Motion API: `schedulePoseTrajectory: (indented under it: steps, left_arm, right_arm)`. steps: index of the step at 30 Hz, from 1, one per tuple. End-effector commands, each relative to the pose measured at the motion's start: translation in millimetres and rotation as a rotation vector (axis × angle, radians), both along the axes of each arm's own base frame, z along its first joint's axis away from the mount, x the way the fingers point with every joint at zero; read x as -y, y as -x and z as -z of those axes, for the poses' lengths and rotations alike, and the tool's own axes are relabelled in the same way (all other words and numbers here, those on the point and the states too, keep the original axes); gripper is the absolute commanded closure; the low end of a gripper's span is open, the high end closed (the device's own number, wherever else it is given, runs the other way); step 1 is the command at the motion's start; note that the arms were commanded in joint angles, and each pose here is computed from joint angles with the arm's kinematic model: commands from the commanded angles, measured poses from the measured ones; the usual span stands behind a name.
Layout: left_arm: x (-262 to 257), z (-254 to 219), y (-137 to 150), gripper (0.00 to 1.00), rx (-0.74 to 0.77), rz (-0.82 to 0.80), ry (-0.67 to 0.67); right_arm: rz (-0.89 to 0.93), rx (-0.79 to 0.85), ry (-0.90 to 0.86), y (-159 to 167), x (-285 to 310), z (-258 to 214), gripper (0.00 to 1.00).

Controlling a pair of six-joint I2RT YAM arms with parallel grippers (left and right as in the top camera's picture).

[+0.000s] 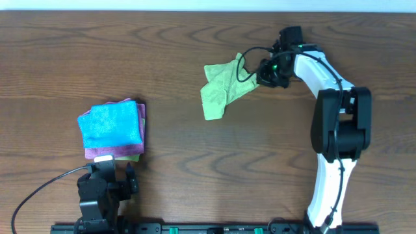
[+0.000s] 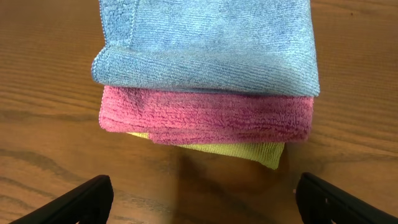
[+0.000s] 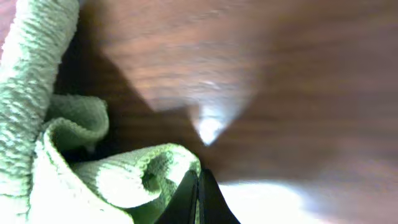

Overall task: Fold the cloth
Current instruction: 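Lower the green cloth onto the table and release with right gripper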

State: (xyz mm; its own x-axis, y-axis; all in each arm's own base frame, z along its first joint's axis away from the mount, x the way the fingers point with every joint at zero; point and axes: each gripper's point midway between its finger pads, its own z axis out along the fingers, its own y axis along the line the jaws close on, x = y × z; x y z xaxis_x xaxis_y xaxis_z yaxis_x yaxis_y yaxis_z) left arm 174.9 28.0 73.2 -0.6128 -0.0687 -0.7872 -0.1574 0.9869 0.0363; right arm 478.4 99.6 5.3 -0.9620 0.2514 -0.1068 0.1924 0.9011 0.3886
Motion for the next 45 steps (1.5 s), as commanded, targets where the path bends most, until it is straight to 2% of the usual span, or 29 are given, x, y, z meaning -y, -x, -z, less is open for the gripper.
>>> schedulePoseTrajectory:
  steps: [1, 8, 15, 25, 33, 36, 39, 41, 42, 43, 44, 45]
  left_arm:
    - [-2.4, 19.3, 7.3, 0.05, -0.061, -0.021, 0.003]
    - [-2.4, 19.3, 7.4, 0.05, -0.061, -0.021, 0.003]
    - [-2.5, 19.3, 7.4, 0.05, -0.061, -0.021, 0.003]
    - [-2.4, 19.3, 7.3, 0.05, -0.061, -0.021, 0.003]
    - [-3.3, 19.1, 7.3, 0.05, -0.060, -0.024, 0.000]
    - [-4.1, 19.1, 7.5, 0.05, -0.061, -0.028, -0.003]
    - [-4.2, 19.1, 7.6, 0.05, -0.061, -0.028, -0.004]
    - [-4.3, 18.9, 7.4, 0.05, -0.060, -0.028, -0.004]
    - [-4.3, 17.9, 6.5, 0.05, -0.054, -0.029, -0.004]
    - [-3.8, 17.6, 6.2, 0.05, -0.053, -0.026, -0.002]
    - [-3.7, 17.9, 6.4, 0.05, -0.054, -0.026, -0.002]
    - [-3.7, 17.8, 6.3, 0.05, -0.053, -0.026, -0.002]
  right_arm:
    - [0.030, 0.071, 0.092, 0.6, 22.3, -47.3, 0.99]
    - [0.034, -0.002, 0.177, 46.5, 38.9, -94.3, 0.99]
    - [0.045, -0.171, 0.350, 92.8, 69.6, -94.1, 0.99]
    - [0.093, -0.259, 0.490, 114.4, 95.9, -95.7, 0.99]
    - [0.129, -0.277, 0.491, 117.1, 108.4, -96.0, 0.99]
    - [0.138, -0.287, 0.491, 118.8, 112.6, -96.1, 0.96]
    - [0.140, -0.290, 0.490, 119.5, 113.8, -96.2, 0.88]
    - [0.140, -0.291, 0.487, 119.7, 113.2, -96.1, 0.79]
    - [0.139, -0.291, 0.487, 119.8, 113.2, -96.1, 0.60]
    - [0.139, -0.292, 0.487, 120.0, 113.1, -96.2, 0.48]
    - [0.138, -0.293, 0.488, 120.2, 112.9, -96.2, 0.37]
    - [0.137, -0.294, 0.487, 120.4, 112.8, -96.2, 0.33]
